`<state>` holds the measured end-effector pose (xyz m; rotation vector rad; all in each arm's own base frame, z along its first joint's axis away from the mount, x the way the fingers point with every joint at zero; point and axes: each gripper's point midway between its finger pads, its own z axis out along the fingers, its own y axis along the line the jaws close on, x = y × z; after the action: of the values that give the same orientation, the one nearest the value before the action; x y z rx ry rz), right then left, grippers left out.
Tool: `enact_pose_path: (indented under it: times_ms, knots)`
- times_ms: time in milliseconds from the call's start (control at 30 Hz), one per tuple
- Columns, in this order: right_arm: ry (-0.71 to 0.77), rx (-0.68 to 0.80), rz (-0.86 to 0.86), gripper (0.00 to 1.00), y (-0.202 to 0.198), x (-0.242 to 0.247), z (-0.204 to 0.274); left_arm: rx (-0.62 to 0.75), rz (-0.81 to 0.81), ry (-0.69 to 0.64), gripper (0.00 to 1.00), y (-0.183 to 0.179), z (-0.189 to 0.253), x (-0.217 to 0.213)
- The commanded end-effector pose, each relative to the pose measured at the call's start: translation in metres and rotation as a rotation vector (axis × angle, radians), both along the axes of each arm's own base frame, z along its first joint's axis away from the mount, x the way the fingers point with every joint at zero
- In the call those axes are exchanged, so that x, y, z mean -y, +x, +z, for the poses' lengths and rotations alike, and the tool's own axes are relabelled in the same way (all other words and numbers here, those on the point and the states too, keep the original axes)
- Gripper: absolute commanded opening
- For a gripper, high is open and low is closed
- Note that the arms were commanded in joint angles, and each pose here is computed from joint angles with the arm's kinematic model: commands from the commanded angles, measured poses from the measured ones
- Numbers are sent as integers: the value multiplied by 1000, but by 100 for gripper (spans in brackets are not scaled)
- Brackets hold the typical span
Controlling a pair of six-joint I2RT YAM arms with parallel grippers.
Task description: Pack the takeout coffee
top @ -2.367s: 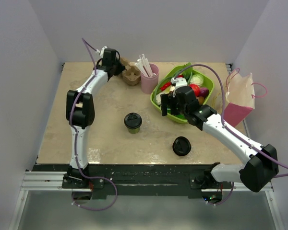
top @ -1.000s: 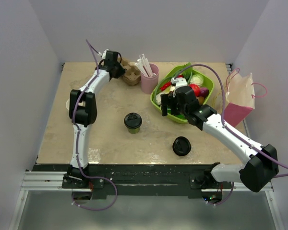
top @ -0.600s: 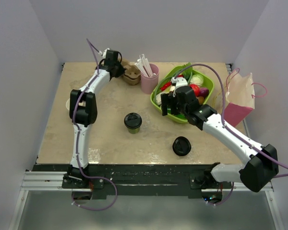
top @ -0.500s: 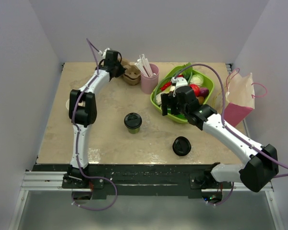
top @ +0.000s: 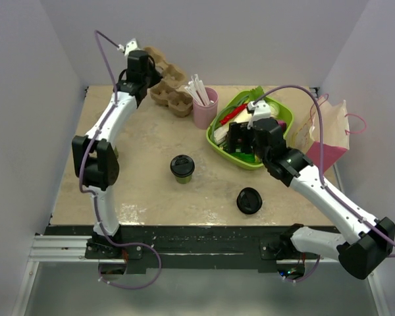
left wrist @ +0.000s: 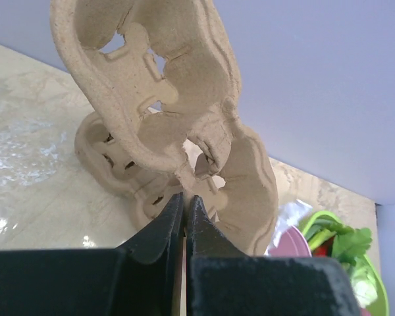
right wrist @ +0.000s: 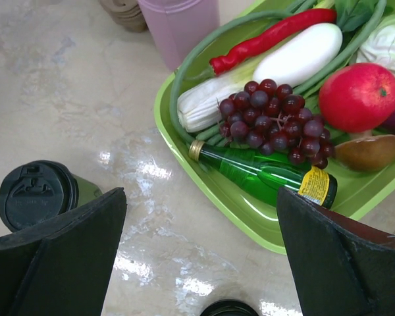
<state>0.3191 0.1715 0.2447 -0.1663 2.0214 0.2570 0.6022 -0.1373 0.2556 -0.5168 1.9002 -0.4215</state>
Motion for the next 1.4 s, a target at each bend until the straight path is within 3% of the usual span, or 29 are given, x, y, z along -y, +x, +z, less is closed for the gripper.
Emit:
enact_pose_path:
  times_ms: [0, 233, 400, 700, 933, 1000, 1033, 1233, 1367]
  knots:
    - [22, 60, -31, 98, 4, 5, 15, 80, 27, 58, 0, -38, 46, -24]
    - [27, 90, -18, 98, -6, 12, 24, -29, -43, 95, 0, -129, 4, -35]
    - [45, 125, -12, 98, -11, 15, 33, -56, -124, 40, 0, -193, -38, -30]
    - [57, 92, 75, 98, -18, 0, 24, -200, -181, 42, 0, -241, -126, -31]
    - [62, 72, 95, 98, -19, -4, 21, -283, -180, 26, 0, -259, -150, -32]
    - [65, 69, 89, 98, -19, -3, 20, -319, -175, 32, 12, -265, -158, -34]
    - [65, 69, 83, 98, -19, -3, 20, -330, -165, 30, 26, -267, -160, -35]
    - [51, 27, 88, 98, -23, -2, 11, -310, -137, 51, 73, -270, -139, -43]
    - [34, -12, 27, 98, -25, 9, 6, -262, -160, 41, 85, -269, -108, -39]
